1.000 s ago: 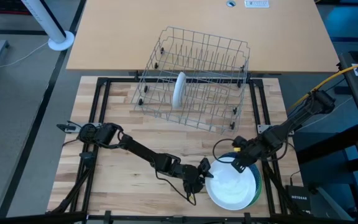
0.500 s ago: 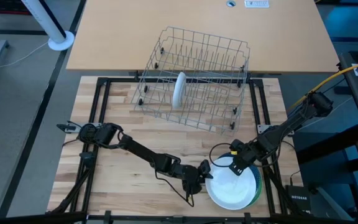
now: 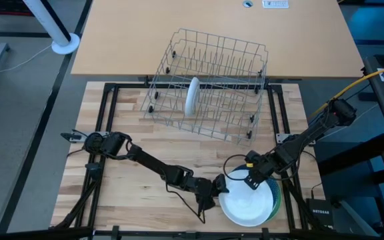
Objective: Sort dishes
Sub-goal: Put the white plate into the gray dishwasher rack
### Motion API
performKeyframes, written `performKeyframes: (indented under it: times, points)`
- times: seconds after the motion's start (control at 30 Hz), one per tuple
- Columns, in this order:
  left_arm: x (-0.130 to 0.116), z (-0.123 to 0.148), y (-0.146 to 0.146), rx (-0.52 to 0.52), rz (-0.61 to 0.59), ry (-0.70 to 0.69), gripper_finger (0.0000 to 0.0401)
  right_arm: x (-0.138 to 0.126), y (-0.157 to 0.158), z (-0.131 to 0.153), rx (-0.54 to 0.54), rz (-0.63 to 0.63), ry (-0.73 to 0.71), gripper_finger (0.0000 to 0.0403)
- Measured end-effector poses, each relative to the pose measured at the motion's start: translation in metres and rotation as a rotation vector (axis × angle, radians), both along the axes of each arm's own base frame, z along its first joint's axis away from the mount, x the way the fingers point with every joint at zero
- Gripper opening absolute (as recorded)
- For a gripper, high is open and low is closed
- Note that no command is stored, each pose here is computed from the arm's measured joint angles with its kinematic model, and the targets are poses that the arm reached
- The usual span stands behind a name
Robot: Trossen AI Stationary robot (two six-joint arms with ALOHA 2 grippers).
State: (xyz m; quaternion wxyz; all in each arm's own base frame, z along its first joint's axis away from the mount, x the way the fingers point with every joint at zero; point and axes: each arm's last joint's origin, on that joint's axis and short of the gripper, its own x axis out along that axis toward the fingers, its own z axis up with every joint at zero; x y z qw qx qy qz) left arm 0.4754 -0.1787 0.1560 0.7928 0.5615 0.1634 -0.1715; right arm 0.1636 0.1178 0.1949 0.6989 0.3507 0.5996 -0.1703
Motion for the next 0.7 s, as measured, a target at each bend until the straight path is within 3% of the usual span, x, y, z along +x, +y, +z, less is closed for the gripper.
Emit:
performKeyframes:
  times: [0.37, 0.7]
  points:
    - [0.0012, -0.0001, 0.0021, -0.027, -0.046, 0.010, 0.0147, 0.0027, 0.0017, 0.0004, 0.009, 0.013, -0.032, 0.0124]
    - [0.0007, -0.0016, 0.0024, -0.012, -0.095, 0.023, 0.0025, 0.0038, 0.0022, 0.0009, 0.010, 0.029, -0.050, 0.0124]
